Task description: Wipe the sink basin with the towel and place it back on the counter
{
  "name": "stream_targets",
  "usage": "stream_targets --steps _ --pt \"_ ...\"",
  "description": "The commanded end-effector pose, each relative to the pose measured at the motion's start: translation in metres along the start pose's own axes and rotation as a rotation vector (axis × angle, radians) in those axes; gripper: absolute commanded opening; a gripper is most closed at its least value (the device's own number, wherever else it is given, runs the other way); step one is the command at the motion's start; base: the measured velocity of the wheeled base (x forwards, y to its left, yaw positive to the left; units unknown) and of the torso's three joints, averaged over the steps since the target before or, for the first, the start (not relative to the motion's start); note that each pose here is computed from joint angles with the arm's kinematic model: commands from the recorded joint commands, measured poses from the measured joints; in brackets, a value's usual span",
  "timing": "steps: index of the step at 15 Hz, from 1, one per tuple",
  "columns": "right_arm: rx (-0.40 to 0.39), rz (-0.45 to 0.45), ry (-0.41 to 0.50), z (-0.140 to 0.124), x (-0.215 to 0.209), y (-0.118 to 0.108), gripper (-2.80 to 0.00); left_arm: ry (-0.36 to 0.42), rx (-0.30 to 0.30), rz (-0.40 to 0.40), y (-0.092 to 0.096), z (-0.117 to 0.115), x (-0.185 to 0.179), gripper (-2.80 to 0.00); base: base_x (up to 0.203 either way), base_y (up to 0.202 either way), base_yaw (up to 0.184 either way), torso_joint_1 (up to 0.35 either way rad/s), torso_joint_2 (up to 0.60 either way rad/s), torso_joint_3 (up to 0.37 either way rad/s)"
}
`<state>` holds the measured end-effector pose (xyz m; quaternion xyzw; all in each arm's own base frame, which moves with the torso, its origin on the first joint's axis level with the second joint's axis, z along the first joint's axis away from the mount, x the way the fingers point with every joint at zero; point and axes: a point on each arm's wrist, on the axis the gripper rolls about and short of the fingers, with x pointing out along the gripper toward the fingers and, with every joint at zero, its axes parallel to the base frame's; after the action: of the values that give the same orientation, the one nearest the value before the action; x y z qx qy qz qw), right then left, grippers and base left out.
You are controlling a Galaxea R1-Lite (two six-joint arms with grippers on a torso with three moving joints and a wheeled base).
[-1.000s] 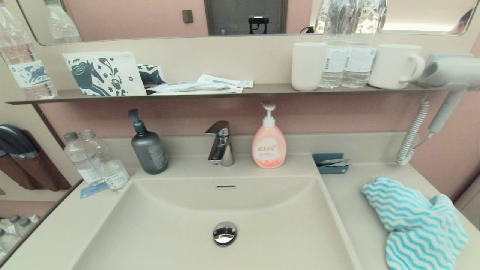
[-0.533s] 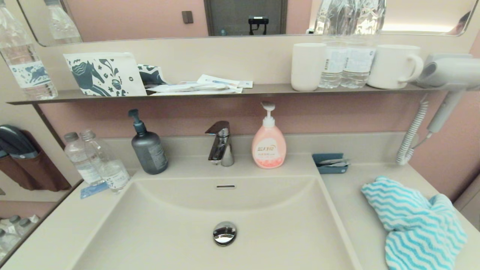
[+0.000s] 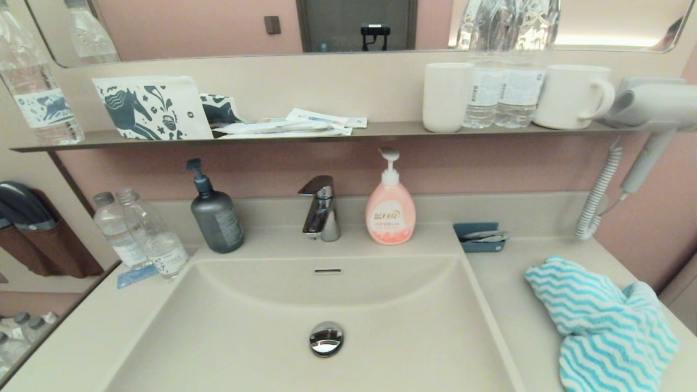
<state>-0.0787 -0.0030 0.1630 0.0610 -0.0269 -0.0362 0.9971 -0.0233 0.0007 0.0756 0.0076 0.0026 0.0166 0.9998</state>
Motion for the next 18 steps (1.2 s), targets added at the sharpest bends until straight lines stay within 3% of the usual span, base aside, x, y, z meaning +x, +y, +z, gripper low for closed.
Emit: stream_targets --steps 1,3,6,9,12,18 --pt "-0.043 0.038 -0.034 -0.024 0.018 -0.001 -2.8 0.001 0.0 0.001 0.0 0.0 0.0 -2.8 0.0 0.0 0.0 0.0 0.0 0.0" --pt "-0.12 0.057 -0.004 -0.048 0.033 -0.002 -2.8 0.001 0.0 0.001 0.0 0.0 0.0 -2.8 0.0 0.0 0.0 0.0 0.0 0.0" --pt "-0.162 0.067 -0.016 -0.08 0.05 -0.004 -2.8 0.001 0.0 0.001 0.0 0.0 0.0 -2.8 0.0 0.0 0.0 0.0 0.0 0.0" --pt "-0.173 0.076 -0.02 -0.082 0.051 -0.004 -2.8 0.001 0.0 0.001 0.0 0.0 0.0 -2.8 0.0 0.0 0.0 0.0 0.0 0.0" --pt "-0.167 0.082 0.053 -0.09 0.051 -0.004 -2.8 0.001 0.0 0.001 0.0 0.0 0.0 -2.8 0.0 0.0 0.0 0.0 0.0 0.0" --pt "-0.151 0.098 0.057 -0.09 0.051 -0.004 -2.8 0.001 0.0 0.001 0.0 0.0 0.0 -2.8 0.0 0.0 0.0 0.0 0.0 0.0"
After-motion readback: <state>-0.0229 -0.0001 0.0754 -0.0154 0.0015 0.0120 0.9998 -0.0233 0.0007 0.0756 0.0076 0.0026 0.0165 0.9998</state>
